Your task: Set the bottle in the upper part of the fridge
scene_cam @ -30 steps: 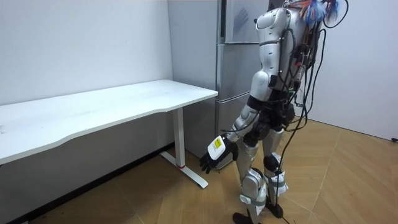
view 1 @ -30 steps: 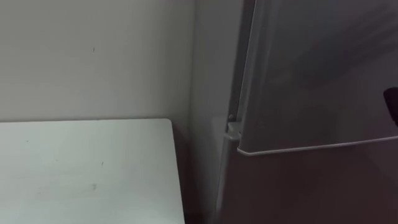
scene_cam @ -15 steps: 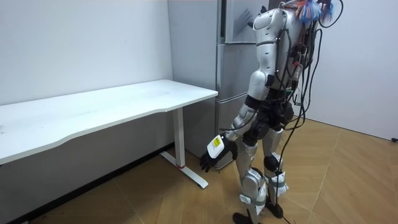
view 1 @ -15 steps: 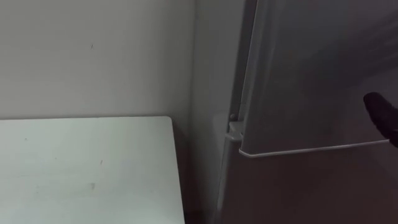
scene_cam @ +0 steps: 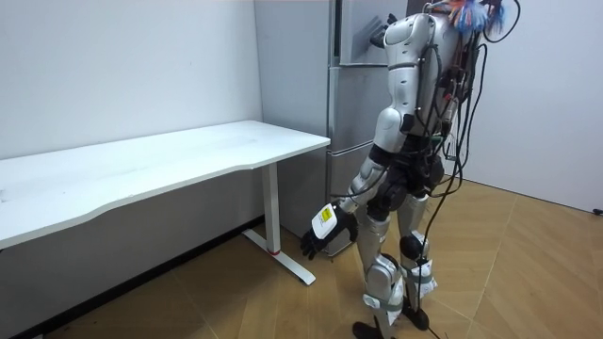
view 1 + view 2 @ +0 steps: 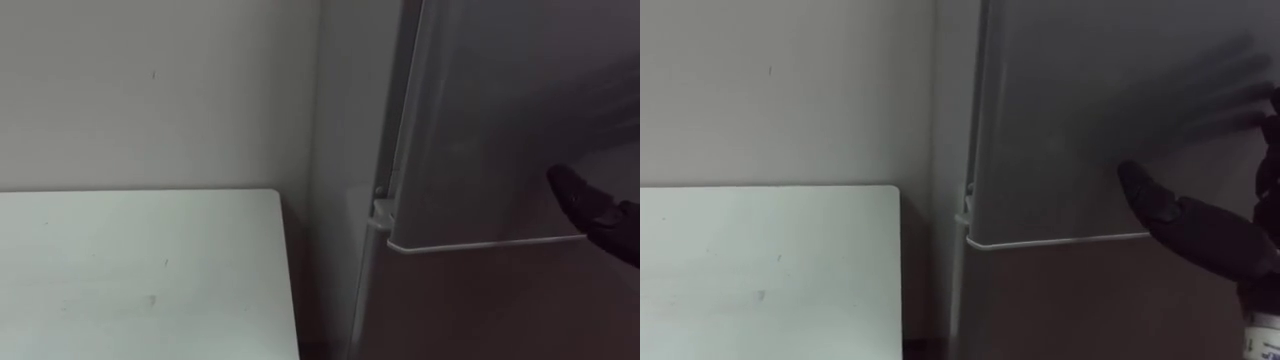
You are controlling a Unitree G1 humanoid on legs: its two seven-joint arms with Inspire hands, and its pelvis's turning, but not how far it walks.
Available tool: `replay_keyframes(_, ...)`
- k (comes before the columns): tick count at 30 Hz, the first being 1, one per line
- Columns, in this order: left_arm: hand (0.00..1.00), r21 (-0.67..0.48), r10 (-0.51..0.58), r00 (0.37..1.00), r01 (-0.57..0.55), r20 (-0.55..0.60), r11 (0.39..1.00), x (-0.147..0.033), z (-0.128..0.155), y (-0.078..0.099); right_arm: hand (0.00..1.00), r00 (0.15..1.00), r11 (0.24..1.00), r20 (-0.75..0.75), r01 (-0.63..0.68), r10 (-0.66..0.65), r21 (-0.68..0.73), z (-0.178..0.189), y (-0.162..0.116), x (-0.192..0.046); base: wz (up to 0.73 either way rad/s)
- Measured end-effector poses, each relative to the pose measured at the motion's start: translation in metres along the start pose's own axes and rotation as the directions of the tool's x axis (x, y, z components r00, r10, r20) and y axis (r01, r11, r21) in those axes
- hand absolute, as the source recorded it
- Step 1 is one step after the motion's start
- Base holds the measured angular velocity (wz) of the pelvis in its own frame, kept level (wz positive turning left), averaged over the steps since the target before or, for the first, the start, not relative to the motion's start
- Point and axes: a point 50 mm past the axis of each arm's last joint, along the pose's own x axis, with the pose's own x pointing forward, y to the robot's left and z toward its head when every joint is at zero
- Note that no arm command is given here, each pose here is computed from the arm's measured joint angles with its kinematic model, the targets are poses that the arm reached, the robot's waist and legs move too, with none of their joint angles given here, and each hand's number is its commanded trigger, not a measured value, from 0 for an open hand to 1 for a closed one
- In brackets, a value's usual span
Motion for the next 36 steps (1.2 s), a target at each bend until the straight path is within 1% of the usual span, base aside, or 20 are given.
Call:
replay_keyframes(9,0.0,0.027,-0.006,1.0,0.007,-0.018,1.0,-0.001,-0.004,0.0,0.0,1.0,1.0,-0.011,0.003,-0.003,-0.008,-0.004,0.0,0.001,-0.01)
replay_keyframes(18,0.0,0.028,-0.021,1.0,0.021,-0.015,0.999,0.001,-0.003,0.001,0.0,1.0,1.0,-0.024,0.012,-0.012,-0.01,-0.014,0.005,0.013,0.04)
replay_keyframes(22,0.0,0.031,-0.049,0.998,0.05,-0.026,0.998,0.0,-0.005,-0.001,0.0,1.0,0.999,-0.02,0.012,-0.013,-0.046,-0.017,0.007,0.013,0.0)
replay_keyframes(27,0.0,0.034,-0.076,0.997,0.076,-0.025,0.997,0.0,-0.004,-0.002,0.0,0.999,0.998,-0.027,0.022,-0.023,-0.059,-0.024,0.01,0.015,0.01)
replay_keyframes(30,0.0,0.039,-0.078,0.997,0.079,-0.023,0.996,0.001,-0.004,0.001,0.0,0.999,0.993,-0.024,0.027,-0.03,-0.117,-0.029,0.009,0.016,0.08)
replay_keyframes(36,0.0,0.079,-0.103,0.995,0.104,-0.016,0.991,0.002,-0.004,0.002,0.0,0.998,0.986,-0.02,0.063,-0.066,-0.155,-0.033,0.006,0.015,0.01)
